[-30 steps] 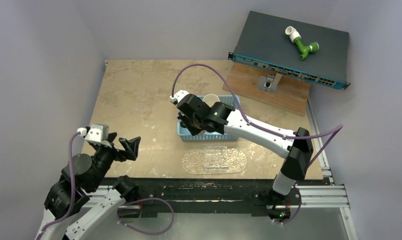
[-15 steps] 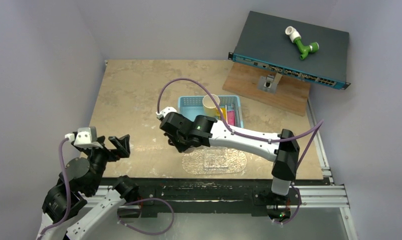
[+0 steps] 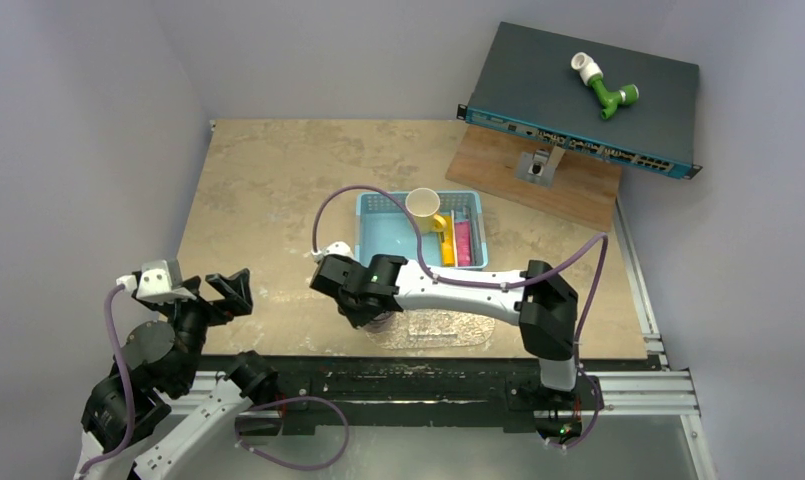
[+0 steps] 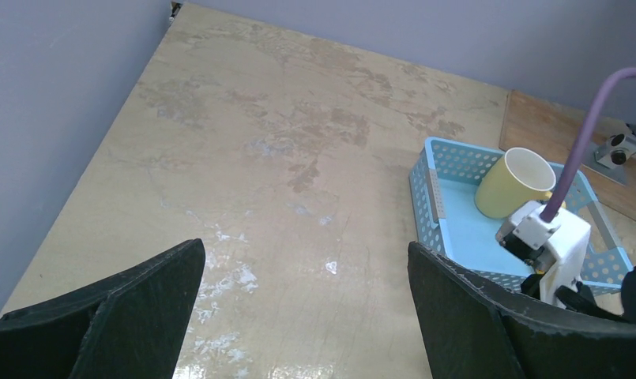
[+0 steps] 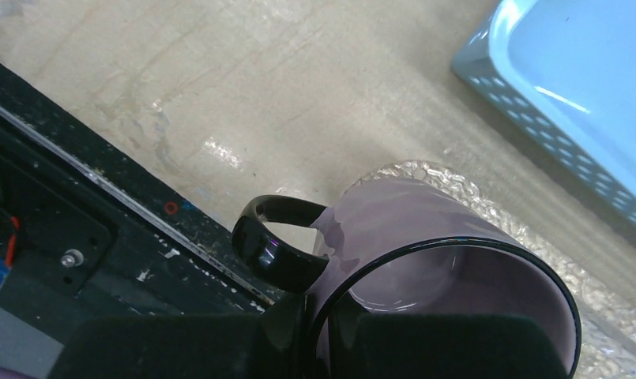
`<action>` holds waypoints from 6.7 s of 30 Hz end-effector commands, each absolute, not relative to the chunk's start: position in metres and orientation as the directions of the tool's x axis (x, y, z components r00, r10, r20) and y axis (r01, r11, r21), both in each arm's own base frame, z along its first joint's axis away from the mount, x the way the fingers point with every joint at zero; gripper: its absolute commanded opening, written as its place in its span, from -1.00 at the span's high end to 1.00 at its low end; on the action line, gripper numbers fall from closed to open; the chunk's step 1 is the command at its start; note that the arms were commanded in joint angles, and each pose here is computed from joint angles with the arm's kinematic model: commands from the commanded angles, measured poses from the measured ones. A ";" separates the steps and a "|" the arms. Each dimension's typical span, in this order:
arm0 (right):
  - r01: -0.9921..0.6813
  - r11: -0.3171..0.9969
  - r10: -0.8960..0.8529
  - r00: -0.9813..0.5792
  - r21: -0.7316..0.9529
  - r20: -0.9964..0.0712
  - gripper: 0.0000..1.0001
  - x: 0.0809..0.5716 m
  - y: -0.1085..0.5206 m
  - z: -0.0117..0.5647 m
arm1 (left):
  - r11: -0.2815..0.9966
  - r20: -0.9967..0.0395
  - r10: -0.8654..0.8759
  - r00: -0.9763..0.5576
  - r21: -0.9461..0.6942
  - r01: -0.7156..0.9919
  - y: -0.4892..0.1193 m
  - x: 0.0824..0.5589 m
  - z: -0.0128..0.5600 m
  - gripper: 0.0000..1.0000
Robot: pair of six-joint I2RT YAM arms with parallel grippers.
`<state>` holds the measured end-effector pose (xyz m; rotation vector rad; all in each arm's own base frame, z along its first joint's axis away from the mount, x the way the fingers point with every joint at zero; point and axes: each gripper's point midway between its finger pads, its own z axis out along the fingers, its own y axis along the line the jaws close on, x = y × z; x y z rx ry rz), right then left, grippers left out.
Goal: Prepare toiletry sets of a toothbrush and toothpaste on the tray
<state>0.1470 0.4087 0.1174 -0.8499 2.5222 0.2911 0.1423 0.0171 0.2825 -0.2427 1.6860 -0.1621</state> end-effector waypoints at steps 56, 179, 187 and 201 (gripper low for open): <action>-0.549 0.835 -0.466 -0.731 0.024 -0.498 0.42 0.149 0.404 0.079 | 0.962 -0.958 -0.268 -0.098 -0.261 -0.077 0.019 0.143 0.289 -1.00; -0.316 0.944 -0.279 -0.607 -0.097 -0.744 1.00 0.388 0.298 0.184 | 0.977 -0.964 -0.212 -0.159 -0.211 -0.022 0.001 0.152 0.283 -1.00; -0.381 0.919 -0.310 -0.547 -0.099 -0.778 1.00 0.356 0.284 0.223 | 0.978 -0.964 -0.209 -0.163 -0.208 -0.026 0.001 0.152 0.282 -1.00; -0.434 0.894 -0.340 -0.497 -0.110 -0.798 1.00 0.280 0.218 0.271 | 0.980 -0.965 -0.198 -0.174 -0.196 -0.027 -0.001 0.154 0.281 -1.00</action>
